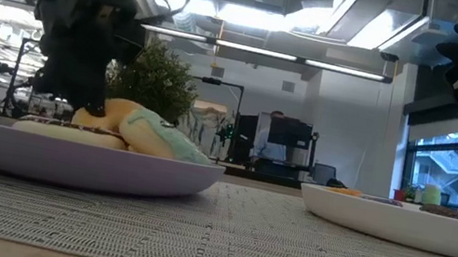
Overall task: Pick & Place donuts
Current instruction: Put the large purple donut on the purple plate
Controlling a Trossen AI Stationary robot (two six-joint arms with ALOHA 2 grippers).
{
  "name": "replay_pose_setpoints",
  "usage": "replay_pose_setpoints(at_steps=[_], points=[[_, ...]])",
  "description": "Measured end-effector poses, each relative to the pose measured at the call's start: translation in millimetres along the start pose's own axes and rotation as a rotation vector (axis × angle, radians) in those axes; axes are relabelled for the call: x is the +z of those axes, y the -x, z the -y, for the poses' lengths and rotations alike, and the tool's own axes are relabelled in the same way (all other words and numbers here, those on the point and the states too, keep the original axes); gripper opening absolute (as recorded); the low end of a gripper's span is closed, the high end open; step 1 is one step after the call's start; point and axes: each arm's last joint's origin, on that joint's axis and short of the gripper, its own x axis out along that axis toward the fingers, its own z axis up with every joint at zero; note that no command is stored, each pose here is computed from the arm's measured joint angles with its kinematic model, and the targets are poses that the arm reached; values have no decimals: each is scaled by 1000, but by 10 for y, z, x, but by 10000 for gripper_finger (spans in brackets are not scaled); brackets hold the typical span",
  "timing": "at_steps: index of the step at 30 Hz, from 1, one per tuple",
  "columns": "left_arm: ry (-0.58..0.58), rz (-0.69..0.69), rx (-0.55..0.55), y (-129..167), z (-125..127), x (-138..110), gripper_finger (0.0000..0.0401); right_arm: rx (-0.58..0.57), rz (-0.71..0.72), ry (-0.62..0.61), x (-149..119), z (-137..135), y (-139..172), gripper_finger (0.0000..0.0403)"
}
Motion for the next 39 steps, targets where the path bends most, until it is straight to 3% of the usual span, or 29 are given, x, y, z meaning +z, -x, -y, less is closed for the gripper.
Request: replay_pose_setpoints(at_steps=[5,9,14,19,23,27,32,39], points=[[-3,32,-7,67,9,11,15,0,0,0,0,0,0,132],[-70,46,-12,173,74,57,10,0,-1,1,-1,0,0,132],[-307,64,18,381,334,87,14,1,-1,-1,-1,0,0,132],[-595,144,125,579,672,-18,13,2,-2,-1,-1,0,0,132],[-717,205,181,667,841,-174,13,2,-2,-3,-1,0,0,132],[-757,210,193,626,926,-376,13,1,-2,-24,-1,0,0,132],[-832,270,311,467,984,-592,13,1,-2,-26,-1,0,0,132],[-933,231,399,186,1000,-805,13,0,-2,-28,-1,0,0,132]])
